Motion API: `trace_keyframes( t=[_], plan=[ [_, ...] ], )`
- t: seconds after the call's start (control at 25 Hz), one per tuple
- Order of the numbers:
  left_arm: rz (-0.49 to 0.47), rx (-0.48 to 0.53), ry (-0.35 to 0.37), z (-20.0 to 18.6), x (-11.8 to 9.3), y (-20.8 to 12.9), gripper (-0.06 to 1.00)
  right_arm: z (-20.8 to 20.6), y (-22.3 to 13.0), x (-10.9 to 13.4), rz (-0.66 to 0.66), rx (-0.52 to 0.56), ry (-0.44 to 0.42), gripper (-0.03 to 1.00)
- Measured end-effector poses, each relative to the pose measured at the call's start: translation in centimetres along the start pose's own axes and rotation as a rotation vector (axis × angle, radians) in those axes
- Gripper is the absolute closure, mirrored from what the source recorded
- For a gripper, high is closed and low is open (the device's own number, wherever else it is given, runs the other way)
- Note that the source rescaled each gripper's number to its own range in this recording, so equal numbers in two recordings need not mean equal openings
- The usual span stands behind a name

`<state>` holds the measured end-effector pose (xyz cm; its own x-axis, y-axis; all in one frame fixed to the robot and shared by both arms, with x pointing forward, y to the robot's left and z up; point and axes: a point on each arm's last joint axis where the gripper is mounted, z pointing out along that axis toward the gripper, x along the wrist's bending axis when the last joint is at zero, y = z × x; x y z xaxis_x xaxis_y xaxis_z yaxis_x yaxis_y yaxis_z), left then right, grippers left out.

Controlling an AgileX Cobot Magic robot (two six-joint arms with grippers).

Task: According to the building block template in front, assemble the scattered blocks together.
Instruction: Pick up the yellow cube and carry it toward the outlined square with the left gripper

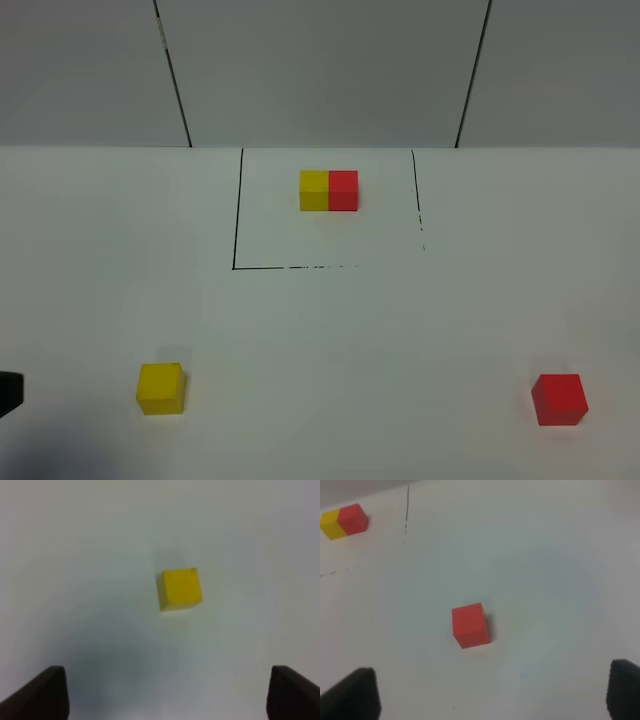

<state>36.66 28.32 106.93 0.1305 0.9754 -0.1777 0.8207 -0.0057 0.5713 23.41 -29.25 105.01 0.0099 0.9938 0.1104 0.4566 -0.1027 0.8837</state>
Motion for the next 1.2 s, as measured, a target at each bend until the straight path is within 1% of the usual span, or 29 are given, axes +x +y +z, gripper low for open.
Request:
trace_keyframes(
  t=[0.16,0.24,0.32,0.44,0.52,0.72,0.8,0.88,1.0,1.08,1.2],
  plan=[
    [-0.089,0.189,-0.073,3.5,0.3,2.5,0.03,0.0,0.0,0.0,0.0,0.0,0.0,0.16],
    [-0.104,0.27,-0.081,4.9,0.6,3.4,0.03,0.0,0.0,0.0,0.0,0.0,0.0,0.16],
    [-0.11,0.324,-0.074,6.0,0.9,4.1,0.03,0.0,0.0,0.0,0.0,0.0,0.0,0.16],
    [-0.141,0.359,-0.044,6.9,1.3,5.0,0.03,0.0,0.0,0.0,0.0,0.0,0.0,0.16],
    [-0.134,0.376,-0.025,7.3,1.3,5.4,0.03,0.0,0.0,0.0,0.0,0.0,0.0,0.16],
    [-0.044,0.424,0.011,8.9,-0.6,6.0,0.03,0.0,0.0,0.0,0.0,0.0,0.0,0.16],
    [-0.006,0.445,0.044,9.8,-1.5,6.1,0.03,0.0,0.0,0.0,0.0,0.0,0.0,0.16],
    [0.02,0.465,0.103,10.7,-1.9,6.0,0.03,0.0,0.0,0.0,0.0,0.0,0.0,0.16],
    [0.001,0.508,0.167,12.1,-1.8,5.8,0.03,0.0,0.0,0.0,0.0,0.0,0.0,0.16],
    [-0.002,0.537,0.184,12.9,-1.7,5.6,0.03,0.0,0.0,0.0,0.0,0.0,0.0,0.16],
    [-0.011,0.56,0.184,14.0,-1.7,5.4,0.01,0.0,0.0,0.0,0.0,0.0,0.0,0.16]
  ],
)
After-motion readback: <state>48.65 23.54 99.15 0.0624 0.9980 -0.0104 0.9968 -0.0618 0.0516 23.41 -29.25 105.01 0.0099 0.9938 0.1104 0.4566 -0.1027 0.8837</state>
